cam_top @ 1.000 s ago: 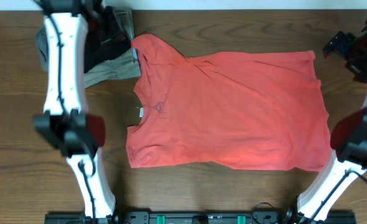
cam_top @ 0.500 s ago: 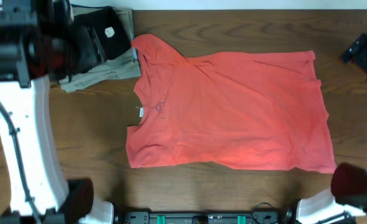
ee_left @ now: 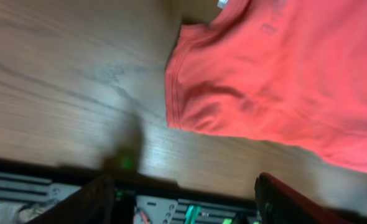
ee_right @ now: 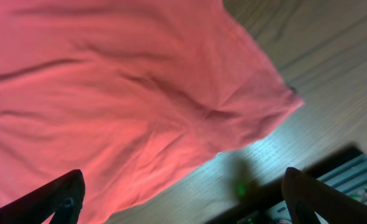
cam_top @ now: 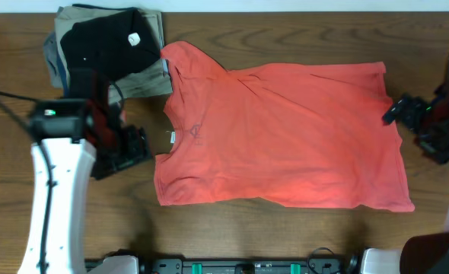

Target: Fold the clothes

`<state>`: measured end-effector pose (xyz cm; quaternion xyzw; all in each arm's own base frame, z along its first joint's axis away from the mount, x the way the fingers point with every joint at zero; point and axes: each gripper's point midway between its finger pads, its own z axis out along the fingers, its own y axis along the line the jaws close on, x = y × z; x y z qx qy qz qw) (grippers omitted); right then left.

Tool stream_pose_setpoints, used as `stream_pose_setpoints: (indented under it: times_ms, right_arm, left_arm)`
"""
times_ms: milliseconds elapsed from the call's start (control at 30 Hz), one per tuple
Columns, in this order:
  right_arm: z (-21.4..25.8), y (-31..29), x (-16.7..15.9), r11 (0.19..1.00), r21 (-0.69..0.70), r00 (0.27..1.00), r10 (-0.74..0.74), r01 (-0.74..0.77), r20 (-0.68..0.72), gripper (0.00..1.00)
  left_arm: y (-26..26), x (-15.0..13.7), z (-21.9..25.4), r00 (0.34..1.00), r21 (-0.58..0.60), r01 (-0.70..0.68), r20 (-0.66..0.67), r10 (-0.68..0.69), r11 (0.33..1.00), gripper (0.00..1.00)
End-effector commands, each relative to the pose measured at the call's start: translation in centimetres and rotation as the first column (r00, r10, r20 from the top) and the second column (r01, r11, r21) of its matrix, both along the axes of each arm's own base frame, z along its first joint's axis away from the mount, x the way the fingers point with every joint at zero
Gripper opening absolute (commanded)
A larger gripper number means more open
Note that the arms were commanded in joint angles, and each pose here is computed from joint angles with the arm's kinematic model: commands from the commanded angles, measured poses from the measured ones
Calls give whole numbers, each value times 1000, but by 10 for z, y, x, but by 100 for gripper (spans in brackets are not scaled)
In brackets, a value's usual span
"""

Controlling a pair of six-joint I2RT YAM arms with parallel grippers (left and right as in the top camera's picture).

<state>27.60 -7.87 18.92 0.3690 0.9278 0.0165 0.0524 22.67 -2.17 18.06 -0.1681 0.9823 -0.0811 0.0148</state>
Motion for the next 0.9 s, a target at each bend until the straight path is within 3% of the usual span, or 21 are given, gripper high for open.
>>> stream_pose_setpoints:
  times_ms: [0, 233, 667, 767, 867]
  right_arm:
    - [-38, 8, -8, 1000, 27, 999, 3, -1, -51, 99]
    - [-95, 4, 5, 1000, 9, 1000, -6, 6, 14, 99]
    - [-127, -4, 24, 999, -25, 994, -22, 25, 106, 98]
    - [-132, -6, 25, 999, -31, 995, -23, 26, 97, 98]
    - [-139, -6, 25, 999, -30, 997, -24, 26, 75, 98]
  left_arm:
    - [-7, -7, -48, 997, -38, 7, -72, -9, 999, 68]
    - [-6, 21, -116, 999, -37, -7, -41, 5, 999, 66]
    - [-6, 38, -185, 988, -42, -11, -153, 4, 999, 65]
    - [-5, 38, -194, 985, -33, -10, -170, 4, 999, 55]
    - [0, 38, -199, 985, -4, -7, -175, 6, 1000, 19]
